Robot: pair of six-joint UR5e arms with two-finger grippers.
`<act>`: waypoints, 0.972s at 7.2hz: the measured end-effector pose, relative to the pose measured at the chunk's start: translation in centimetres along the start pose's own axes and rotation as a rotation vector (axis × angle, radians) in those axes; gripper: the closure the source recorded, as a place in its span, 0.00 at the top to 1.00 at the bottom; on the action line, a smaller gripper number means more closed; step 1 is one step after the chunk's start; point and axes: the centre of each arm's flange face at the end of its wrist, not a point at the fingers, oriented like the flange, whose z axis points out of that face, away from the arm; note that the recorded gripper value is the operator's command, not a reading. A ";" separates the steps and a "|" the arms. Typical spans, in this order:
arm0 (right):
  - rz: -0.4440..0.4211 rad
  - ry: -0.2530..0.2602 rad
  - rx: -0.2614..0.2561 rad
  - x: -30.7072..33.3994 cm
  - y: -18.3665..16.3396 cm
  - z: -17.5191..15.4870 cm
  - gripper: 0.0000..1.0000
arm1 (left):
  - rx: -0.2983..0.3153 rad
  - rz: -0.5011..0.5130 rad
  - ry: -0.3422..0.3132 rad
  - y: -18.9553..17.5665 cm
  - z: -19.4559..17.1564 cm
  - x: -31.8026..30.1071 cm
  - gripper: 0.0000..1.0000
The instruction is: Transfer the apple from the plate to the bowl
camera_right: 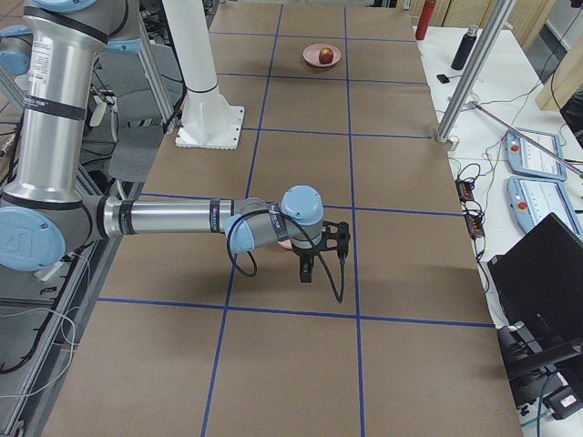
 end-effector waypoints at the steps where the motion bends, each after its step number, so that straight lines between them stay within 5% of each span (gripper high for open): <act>1: 0.017 -0.027 -0.005 -2.7 0.6 1.9 1.00 | -0.001 -0.001 0.000 0.1 0.1 -0.1 0.98; 5: -0.066 -0.028 0.029 -7.0 5.4 8.5 0.97 | -0.003 -0.002 0.001 0.2 0.4 -0.4 0.98; 6: -0.082 -0.022 0.032 -6.5 6.1 9.9 0.86 | -0.003 -0.002 0.001 0.2 0.4 -0.4 0.98; 7: -0.100 -0.017 0.033 -5.7 6.7 11.4 0.26 | -0.004 -0.004 0.001 0.2 0.5 -0.4 0.98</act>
